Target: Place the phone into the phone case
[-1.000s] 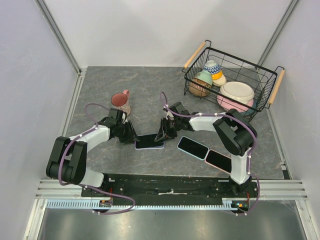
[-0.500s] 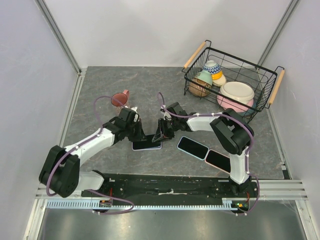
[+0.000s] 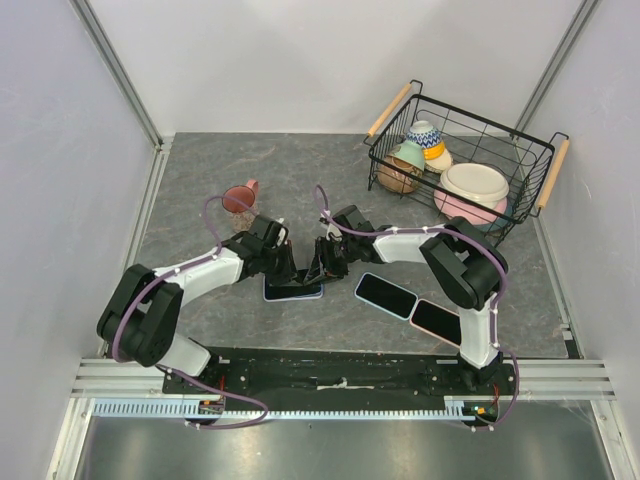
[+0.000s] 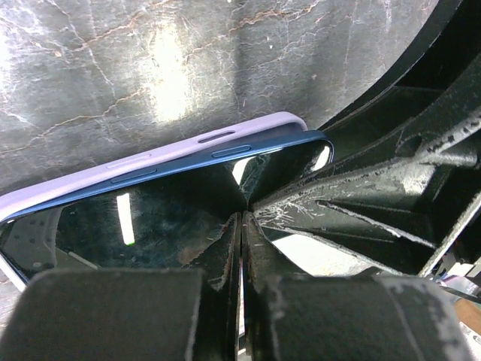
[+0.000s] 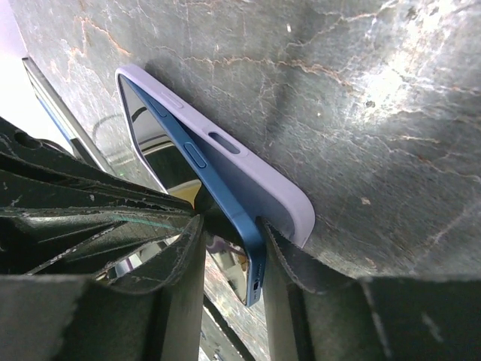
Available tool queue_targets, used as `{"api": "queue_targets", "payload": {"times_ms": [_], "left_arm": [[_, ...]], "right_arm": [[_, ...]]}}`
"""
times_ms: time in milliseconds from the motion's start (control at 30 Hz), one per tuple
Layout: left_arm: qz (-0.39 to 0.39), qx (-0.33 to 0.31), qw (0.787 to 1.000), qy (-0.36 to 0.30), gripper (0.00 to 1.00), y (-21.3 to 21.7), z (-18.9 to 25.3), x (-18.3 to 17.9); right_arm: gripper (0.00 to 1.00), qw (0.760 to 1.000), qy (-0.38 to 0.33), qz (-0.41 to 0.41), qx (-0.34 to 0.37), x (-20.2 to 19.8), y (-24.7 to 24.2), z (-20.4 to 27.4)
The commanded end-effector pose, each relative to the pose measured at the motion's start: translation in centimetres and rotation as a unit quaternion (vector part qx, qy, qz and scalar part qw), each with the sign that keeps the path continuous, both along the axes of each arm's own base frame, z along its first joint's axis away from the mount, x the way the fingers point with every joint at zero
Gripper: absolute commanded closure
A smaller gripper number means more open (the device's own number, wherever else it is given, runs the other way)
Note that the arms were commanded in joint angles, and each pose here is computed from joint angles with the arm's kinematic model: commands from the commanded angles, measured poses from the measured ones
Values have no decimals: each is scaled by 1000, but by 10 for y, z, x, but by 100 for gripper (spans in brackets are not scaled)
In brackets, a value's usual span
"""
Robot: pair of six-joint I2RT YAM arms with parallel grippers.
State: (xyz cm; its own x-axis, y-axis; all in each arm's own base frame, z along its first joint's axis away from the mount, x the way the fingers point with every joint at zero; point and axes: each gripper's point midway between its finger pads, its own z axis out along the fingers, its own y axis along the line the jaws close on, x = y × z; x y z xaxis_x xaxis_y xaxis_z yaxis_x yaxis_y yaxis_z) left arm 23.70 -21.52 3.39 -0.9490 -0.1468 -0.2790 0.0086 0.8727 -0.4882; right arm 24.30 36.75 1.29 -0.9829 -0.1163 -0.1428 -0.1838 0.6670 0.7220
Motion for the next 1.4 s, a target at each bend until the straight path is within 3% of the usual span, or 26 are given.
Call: {"api": "queue_targets", "payload": {"times_ms": [0, 200, 667, 1067, 1367], "left_arm": [[17, 45, 997, 52, 98, 15, -42, -18], [6, 54, 996, 69, 98, 17, -50, -24], [5, 74, 994, 76, 98, 25, -56, -26], [-4, 79, 994, 73, 98, 26, -56, -25], [-11, 72, 995, 73, 98, 23, -54, -25]], "right_arm": [[57, 967, 59, 48, -242, -76, -87, -97], [46, 959, 45, 59, -272, -73, -99, -87], [42, 950, 7, 72, -304, -61, -112, -54], [40, 979, -3, 25, -202, -33, -112, -7], [43, 995, 37, 22, -94, -41, -90, -1]]}}
